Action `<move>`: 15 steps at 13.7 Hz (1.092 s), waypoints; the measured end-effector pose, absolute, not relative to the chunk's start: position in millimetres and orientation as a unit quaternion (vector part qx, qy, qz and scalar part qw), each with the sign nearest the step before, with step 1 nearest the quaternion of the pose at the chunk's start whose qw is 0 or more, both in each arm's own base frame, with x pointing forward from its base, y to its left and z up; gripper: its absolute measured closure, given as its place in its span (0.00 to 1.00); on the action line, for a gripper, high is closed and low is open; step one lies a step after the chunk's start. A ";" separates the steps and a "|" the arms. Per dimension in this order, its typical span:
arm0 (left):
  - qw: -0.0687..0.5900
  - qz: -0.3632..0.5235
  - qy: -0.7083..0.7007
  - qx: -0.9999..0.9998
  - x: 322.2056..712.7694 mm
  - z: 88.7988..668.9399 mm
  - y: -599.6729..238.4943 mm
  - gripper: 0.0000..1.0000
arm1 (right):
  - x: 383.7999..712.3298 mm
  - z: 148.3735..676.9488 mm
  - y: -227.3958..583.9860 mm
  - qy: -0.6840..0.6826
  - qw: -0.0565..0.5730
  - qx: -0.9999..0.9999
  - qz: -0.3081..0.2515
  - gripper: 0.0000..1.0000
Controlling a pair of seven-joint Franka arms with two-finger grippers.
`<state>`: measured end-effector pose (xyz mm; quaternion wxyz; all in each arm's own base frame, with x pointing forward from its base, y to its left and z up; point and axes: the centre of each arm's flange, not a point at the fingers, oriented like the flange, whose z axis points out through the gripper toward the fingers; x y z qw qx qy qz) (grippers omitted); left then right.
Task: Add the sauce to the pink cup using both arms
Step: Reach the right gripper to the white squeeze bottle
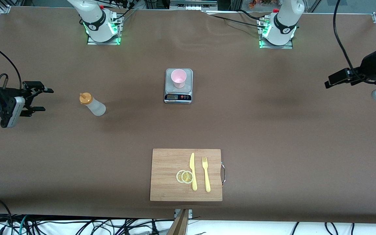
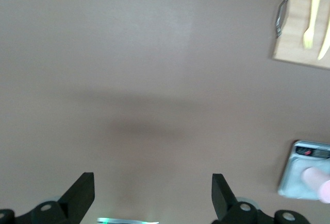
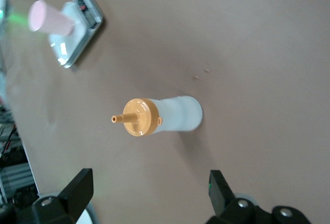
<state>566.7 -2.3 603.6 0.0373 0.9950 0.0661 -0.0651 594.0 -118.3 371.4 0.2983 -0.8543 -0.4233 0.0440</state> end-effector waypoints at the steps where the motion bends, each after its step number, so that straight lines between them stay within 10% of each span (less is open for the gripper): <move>1: 0.033 -0.068 0.051 0.996 566.2 601.9 0.3 0.00 | 588.6 355.1 -124.5 -0.444 0.322 -0.836 0.025 0.00; 15: 0.002 -0.093 0.001 0.996 556.8 593.4 -24.0 0.00 | 534.7 136.8 -147.1 -0.564 0.494 -0.573 -0.330 0.00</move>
